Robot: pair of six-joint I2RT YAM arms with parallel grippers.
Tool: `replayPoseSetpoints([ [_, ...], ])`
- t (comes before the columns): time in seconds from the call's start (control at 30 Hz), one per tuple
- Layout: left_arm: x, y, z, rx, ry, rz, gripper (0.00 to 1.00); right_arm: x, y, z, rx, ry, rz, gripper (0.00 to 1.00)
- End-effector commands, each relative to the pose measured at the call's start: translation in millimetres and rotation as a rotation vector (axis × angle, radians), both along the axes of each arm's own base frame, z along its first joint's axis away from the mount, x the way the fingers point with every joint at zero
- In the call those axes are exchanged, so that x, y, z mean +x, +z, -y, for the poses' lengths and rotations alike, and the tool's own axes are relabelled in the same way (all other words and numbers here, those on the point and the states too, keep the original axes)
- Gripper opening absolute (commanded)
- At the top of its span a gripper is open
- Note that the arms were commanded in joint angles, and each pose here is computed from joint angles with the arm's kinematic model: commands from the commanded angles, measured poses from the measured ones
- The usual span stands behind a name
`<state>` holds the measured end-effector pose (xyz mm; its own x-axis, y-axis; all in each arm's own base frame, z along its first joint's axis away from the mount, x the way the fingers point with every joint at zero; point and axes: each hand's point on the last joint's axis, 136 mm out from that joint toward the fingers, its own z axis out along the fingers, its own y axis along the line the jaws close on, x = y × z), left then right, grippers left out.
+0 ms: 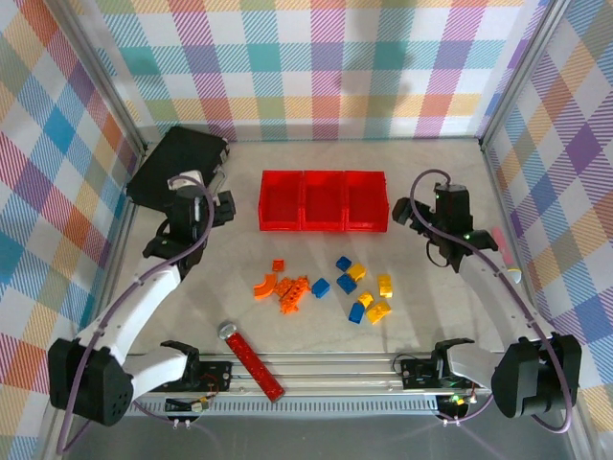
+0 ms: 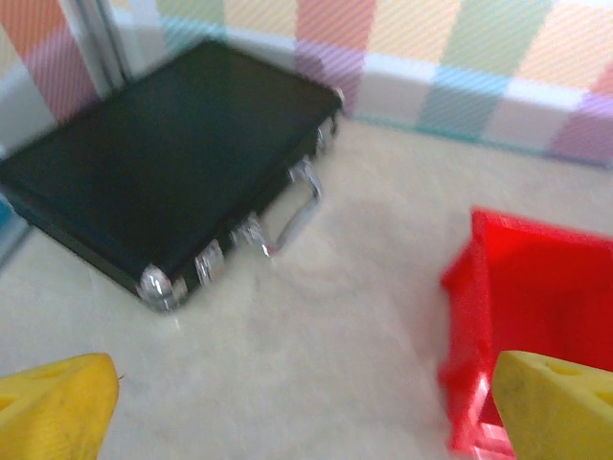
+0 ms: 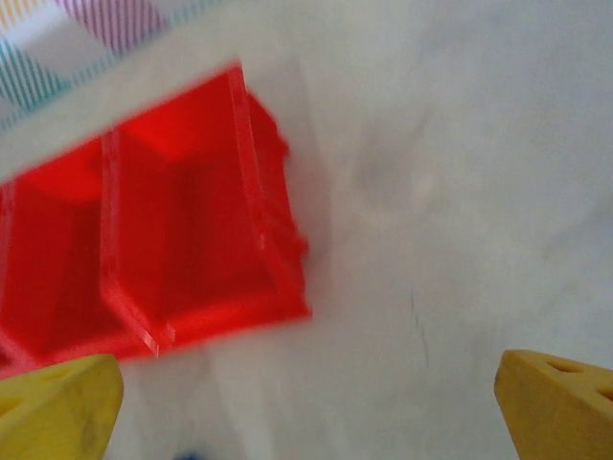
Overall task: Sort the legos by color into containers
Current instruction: Pick up the lego from the center of the table.
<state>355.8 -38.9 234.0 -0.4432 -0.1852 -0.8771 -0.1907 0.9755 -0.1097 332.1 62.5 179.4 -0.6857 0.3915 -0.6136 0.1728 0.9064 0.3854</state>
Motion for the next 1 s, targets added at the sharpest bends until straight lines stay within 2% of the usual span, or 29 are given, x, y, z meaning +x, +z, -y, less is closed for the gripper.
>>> replayPoseSetpoints([
  [0.0, -39, -24, 21, -0.121, -0.115, -0.136, 1.00, -62, -26, -22, 0.098, 0.071, -0.324, 0.98],
  [0.2, -71, -29, 23, -0.206, -0.123, -0.170, 1.00, -103, -39, -50, -0.008, 0.212, -0.518, 0.97],
  [0.37, -79, -33, 34, -0.243, -0.163, -0.195, 1.00, -108, -65, -71, -0.163, 0.305, -0.676, 0.92],
  [0.5, -80, -32, 39, -0.252, -0.182, -0.198, 1.00, -102, -76, -89, -0.214, 0.378, -0.706, 0.85],
  [0.73, -79, -41, 45, -0.272, -0.195, -0.216, 1.00, -91, -88, -121, -0.338, 0.579, -0.689, 0.90],
  [0.97, -80, -42, 42, -0.261, -0.182, -0.224, 1.00, -77, -110, -139, -0.363, 0.689, -0.709, 0.91],
])
